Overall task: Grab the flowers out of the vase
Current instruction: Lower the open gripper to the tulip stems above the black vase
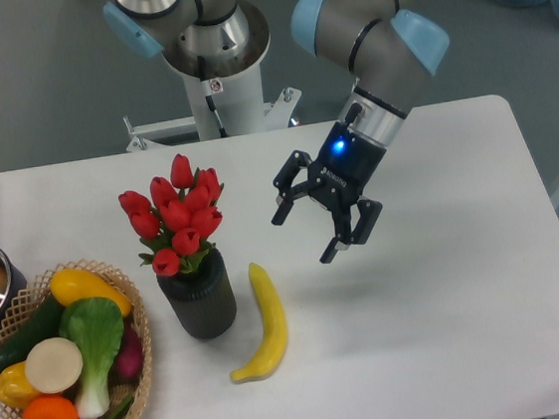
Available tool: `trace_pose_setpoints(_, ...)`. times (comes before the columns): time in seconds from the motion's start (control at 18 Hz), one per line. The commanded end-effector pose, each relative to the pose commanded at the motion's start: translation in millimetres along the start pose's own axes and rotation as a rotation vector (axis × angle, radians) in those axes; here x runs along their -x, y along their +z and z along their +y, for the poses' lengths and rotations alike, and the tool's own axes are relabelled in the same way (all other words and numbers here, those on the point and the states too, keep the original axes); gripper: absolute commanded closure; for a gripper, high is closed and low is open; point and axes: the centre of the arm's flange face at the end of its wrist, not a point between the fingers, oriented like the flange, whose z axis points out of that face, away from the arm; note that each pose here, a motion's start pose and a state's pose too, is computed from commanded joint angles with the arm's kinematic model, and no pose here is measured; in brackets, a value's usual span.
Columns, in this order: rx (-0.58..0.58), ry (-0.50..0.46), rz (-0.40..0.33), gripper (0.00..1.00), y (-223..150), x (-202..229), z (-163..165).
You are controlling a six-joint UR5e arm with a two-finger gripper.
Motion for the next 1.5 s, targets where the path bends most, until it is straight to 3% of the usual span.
trace_pose_setpoints(0.72,-0.154,-0.089,0.038,0.0,27,-43,-6)
trace_pose_setpoints(1.5,-0.202,-0.113,0.096,0.0,54,-54,-36)
